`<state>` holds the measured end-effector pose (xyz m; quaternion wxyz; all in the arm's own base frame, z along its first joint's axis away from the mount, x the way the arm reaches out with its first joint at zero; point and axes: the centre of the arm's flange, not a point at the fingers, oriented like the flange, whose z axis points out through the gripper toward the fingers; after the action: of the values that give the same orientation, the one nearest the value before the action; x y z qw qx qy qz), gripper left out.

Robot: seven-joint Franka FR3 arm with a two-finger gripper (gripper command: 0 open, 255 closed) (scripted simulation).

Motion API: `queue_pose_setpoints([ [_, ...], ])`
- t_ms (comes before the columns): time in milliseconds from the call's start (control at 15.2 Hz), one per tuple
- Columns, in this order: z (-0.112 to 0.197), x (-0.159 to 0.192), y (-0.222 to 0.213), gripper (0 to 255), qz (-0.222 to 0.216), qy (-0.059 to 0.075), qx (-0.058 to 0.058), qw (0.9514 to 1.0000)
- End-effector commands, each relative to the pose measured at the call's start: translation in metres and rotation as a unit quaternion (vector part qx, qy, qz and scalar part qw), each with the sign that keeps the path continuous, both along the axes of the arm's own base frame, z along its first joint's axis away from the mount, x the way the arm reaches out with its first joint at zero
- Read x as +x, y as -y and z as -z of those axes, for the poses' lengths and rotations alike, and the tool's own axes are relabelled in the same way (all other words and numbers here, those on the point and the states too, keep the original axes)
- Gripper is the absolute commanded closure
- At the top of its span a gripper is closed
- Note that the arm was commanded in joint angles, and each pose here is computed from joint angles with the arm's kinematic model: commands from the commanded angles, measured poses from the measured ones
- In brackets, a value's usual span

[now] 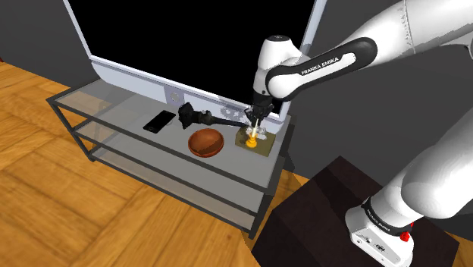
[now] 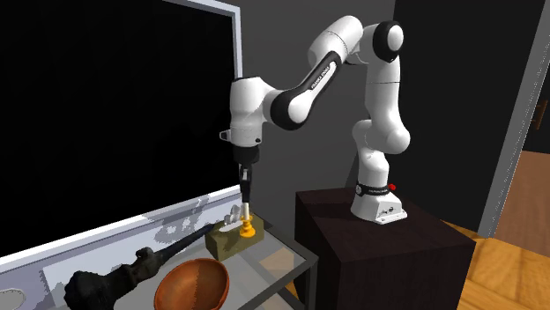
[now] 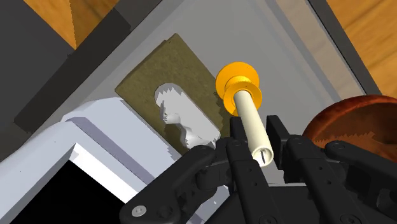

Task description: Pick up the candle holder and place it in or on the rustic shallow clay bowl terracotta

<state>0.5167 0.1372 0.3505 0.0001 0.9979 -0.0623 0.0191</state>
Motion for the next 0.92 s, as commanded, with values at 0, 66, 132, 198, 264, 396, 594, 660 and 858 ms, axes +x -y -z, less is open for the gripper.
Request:
queue_pose_setpoints([
  [0,-0.011,0.000,0.001,255,0.000,0.000,0.000,1.0000],
  [66,-0.016,0.000,0.001,255,0.000,0.000,0.000,1.0000],
  [132,-0.021,0.000,0.001,255,0.000,0.000,0.000,1.0000],
  [198,-0.027,0.000,0.001,255,0.000,0.000,0.000,1.0000],
  [264,-0.032,0.000,0.001,255,0.000,0.000,0.000,1.0000],
  [396,-0.043,0.000,0.001,255,0.000,0.000,0.000,1.0000],
  [594,-0.058,0.000,0.001,255,0.000,0.000,0.000,1.0000],
  [660,-0.063,0.000,0.001,255,0.000,0.000,0.000,1.0000],
  [858,-0.073,0.025,-0.028,255,0.000,0.000,0.000,1.0000],
])
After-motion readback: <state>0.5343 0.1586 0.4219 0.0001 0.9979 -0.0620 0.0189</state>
